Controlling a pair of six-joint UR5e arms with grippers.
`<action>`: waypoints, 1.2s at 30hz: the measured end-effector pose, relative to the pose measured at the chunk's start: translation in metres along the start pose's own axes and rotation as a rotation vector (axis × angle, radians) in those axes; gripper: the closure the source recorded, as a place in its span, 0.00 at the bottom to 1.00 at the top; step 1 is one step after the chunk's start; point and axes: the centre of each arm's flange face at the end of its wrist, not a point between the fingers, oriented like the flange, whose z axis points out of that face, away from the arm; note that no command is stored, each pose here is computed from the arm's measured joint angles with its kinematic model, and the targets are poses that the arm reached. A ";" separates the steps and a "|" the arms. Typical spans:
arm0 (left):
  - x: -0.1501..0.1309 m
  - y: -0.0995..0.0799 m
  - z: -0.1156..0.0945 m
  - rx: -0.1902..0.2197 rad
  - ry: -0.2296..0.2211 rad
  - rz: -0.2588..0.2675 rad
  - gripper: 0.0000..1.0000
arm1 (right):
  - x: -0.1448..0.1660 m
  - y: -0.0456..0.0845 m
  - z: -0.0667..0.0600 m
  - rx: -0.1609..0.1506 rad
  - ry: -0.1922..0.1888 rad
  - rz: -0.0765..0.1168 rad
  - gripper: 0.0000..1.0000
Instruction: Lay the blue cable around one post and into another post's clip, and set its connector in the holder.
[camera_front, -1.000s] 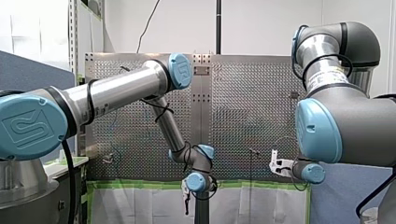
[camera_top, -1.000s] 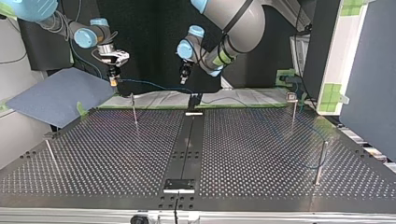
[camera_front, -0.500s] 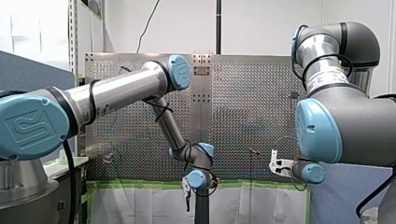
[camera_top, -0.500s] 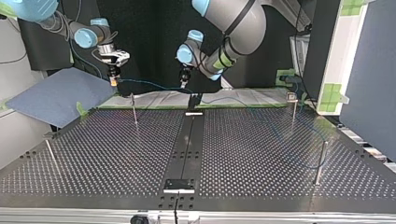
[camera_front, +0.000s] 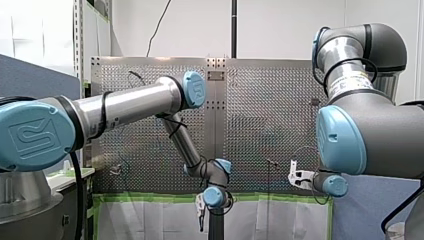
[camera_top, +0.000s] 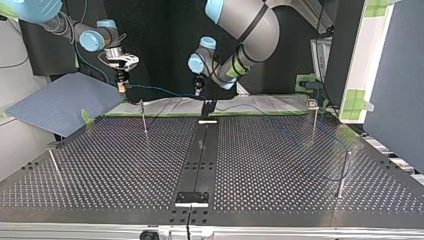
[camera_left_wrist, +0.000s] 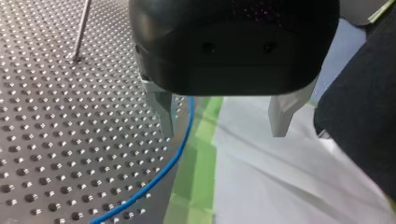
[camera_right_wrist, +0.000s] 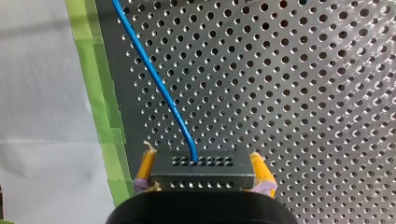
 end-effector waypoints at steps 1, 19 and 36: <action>-0.003 -0.001 0.002 -0.001 -0.005 -0.002 0.02 | 0.000 0.000 0.000 0.000 0.000 0.000 1.00; -0.024 0.008 0.018 -0.053 -0.030 0.018 0.02 | 0.000 0.000 0.000 0.000 -0.002 0.000 1.00; -0.025 0.013 0.020 -0.068 -0.023 0.031 0.75 | 0.001 0.004 0.000 -0.006 0.001 0.000 1.00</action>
